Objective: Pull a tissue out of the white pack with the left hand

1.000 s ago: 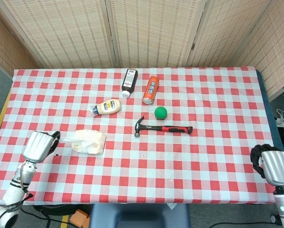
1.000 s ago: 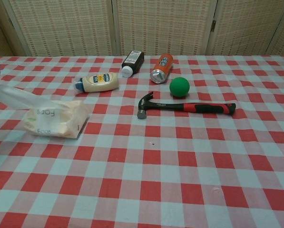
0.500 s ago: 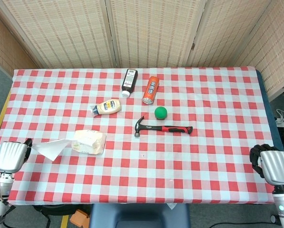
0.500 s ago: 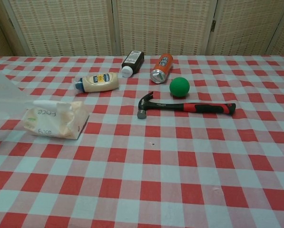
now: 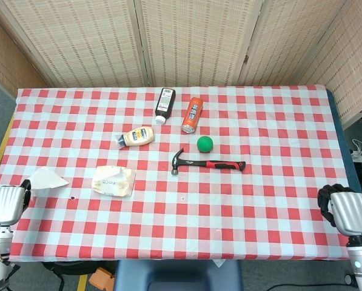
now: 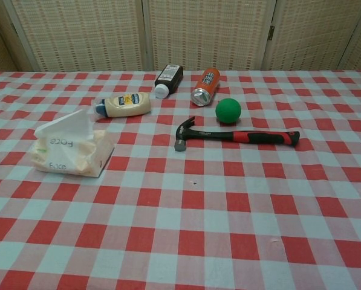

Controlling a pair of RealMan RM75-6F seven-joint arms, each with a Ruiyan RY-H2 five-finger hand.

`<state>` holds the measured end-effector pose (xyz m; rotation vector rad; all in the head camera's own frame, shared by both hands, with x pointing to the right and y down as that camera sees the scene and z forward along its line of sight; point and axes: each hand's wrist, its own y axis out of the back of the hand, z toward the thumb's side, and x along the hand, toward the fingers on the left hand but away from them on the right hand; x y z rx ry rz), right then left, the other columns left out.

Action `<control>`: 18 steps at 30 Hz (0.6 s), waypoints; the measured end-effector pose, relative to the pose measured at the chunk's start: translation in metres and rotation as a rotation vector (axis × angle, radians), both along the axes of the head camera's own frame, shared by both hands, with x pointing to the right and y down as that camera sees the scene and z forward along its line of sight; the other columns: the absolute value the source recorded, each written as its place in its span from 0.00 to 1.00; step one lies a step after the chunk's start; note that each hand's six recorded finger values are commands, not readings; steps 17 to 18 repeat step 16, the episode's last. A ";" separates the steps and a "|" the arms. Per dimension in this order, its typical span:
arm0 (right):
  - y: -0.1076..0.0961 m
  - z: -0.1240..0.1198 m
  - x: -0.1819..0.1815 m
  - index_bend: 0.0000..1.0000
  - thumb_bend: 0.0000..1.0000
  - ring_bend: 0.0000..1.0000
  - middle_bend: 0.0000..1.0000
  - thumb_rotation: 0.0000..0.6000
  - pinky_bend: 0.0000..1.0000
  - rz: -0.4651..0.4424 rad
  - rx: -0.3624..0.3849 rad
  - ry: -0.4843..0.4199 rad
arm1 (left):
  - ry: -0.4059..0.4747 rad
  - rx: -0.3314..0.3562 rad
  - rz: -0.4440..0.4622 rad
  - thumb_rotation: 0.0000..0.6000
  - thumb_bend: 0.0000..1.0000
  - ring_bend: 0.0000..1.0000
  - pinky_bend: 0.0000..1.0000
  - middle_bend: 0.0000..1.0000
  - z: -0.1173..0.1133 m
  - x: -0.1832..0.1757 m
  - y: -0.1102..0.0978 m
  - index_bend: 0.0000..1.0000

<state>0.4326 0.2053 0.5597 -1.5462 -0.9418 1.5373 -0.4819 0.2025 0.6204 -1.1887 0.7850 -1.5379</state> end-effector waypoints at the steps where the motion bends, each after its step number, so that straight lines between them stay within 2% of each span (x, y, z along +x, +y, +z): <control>1: 0.000 0.000 0.000 0.70 0.80 0.42 0.55 1.00 0.53 0.000 -0.001 0.002 | 0.017 -0.001 -0.008 1.00 0.46 0.87 0.96 0.94 0.001 0.001 0.001 0.46; 4: 0.000 0.002 0.000 0.70 0.80 0.42 0.55 1.00 0.53 -0.001 -0.006 0.007 | 0.080 -0.015 -0.025 1.00 0.42 0.87 0.97 0.93 0.003 0.006 0.004 0.31; 7: 0.000 0.003 0.000 0.70 0.80 0.42 0.55 1.00 0.53 -0.002 -0.010 0.009 | 0.150 -0.027 -0.027 1.00 0.40 0.87 0.97 0.93 0.003 0.014 0.007 0.24; 13: -0.002 0.004 0.000 0.70 0.80 0.42 0.55 1.00 0.53 0.000 -0.012 0.010 | 0.229 -0.048 0.004 1.00 0.39 0.87 0.97 0.92 -0.001 0.029 0.013 0.20; 18: -0.002 0.005 0.001 0.70 0.80 0.42 0.55 1.00 0.53 0.003 -0.016 0.014 | 0.243 -0.051 0.021 1.00 0.39 0.87 0.97 0.92 -0.002 0.034 0.015 0.20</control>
